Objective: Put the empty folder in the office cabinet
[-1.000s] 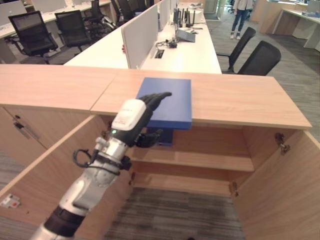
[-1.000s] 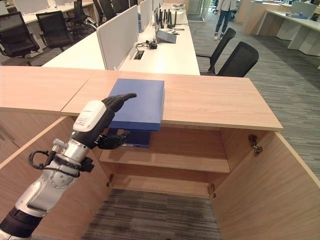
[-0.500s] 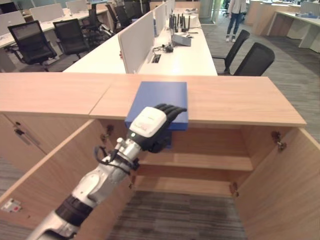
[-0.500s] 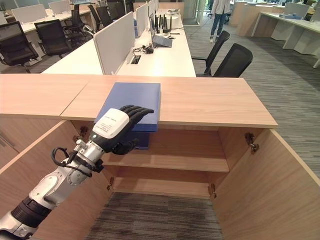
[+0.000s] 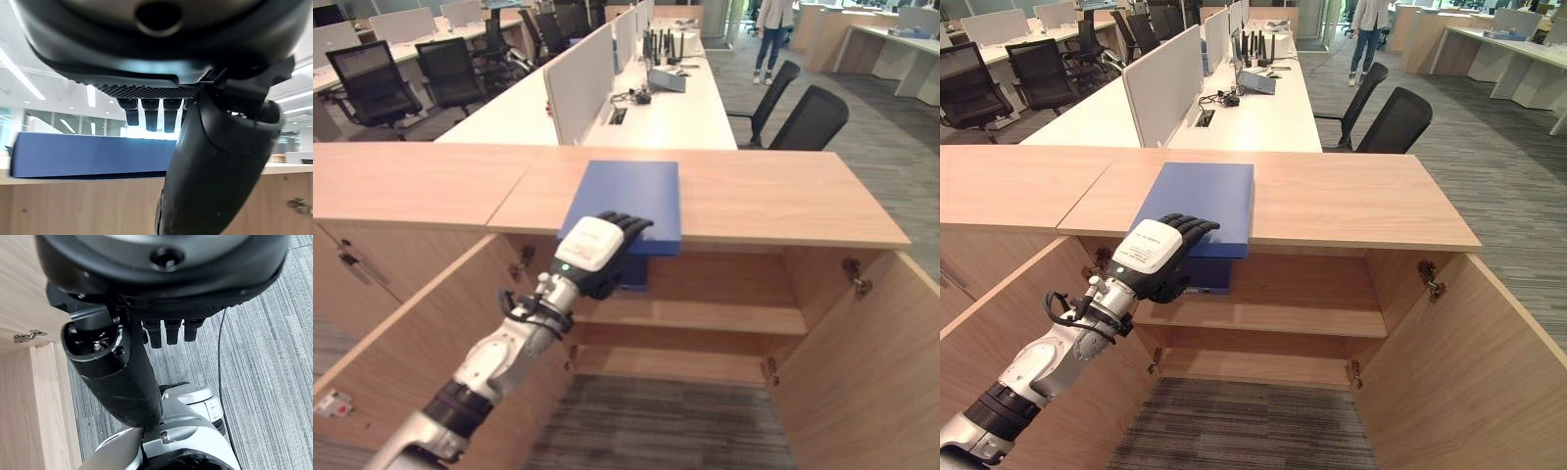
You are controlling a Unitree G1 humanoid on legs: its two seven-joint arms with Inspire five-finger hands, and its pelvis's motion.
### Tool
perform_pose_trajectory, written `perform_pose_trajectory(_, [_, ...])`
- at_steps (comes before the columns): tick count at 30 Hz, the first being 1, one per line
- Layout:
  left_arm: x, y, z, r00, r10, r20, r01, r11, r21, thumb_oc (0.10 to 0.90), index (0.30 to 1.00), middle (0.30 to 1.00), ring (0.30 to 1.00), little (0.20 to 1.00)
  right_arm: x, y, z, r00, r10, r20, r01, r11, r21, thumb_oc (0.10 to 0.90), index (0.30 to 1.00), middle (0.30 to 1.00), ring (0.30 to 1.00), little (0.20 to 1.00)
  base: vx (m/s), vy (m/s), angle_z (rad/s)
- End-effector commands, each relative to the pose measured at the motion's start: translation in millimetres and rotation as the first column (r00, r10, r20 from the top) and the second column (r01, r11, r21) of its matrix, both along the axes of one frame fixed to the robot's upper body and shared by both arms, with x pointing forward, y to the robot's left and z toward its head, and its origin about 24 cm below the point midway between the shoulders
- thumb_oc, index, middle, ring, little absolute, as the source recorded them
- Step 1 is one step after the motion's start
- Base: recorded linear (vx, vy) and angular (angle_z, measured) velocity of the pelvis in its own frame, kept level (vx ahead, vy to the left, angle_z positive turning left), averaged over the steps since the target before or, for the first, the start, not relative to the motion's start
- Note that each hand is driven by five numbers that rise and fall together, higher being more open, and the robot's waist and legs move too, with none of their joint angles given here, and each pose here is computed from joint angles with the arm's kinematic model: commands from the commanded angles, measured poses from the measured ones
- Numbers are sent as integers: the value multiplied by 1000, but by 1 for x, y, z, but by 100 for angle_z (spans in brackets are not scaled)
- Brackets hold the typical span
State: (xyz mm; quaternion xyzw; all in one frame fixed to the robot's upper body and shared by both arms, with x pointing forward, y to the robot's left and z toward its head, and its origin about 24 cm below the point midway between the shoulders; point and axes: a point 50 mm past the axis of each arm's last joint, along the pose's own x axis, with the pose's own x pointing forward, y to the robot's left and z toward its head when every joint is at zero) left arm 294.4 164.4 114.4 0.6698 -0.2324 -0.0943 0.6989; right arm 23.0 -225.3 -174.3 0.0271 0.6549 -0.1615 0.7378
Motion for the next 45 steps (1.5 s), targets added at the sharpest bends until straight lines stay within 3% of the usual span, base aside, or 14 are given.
perform_pose_trajectory(1, [29,-16,87,925,-14,381,24,999,-21,800,900,900,900,900,9,-8,2,998,55,-19,-56,998,-38,800,900,900,900,900,0,0,0])
perform_pose_trajectory(20, [46,-20,77,931,16,364,-44,997,67,800,900,900,900,900,10,-13,3,998,60,-20,-62,996,-59,800,900,900,900,900,0,0,0])
perform_pose_trajectory(33, [62,-5,63,933,98,347,-161,974,157,800,900,900,900,900,10,-15,4,998,65,-21,-66,995,-69,800,900,900,900,900,0,0,0])
perform_pose_trajectory(42, [74,7,68,911,190,367,-255,957,139,800,900,900,900,900,6,-16,4,997,72,-37,-75,994,-76,800,900,900,900,900,3,-2,-4])
perform_pose_trajectory(43, [75,7,67,910,197,364,-262,955,139,648,672,672,672,672,7,-16,4,997,73,-35,-76,994,-77,800,900,900,900,900,0,0,0])
perform_pose_trajectory(44, [76,9,64,911,209,354,-272,952,139,400,300,300,300,300,7,-16,4,996,77,-36,-79,994,-77,800,900,900,900,900,0,0,0])
perform_pose_trajectory(45, [76,9,64,911,209,354,-273,952,139,400,300,300,300,300,7,-16,4,996,77,-37,-79,994,-77,800,900,900,900,900,0,0,0])
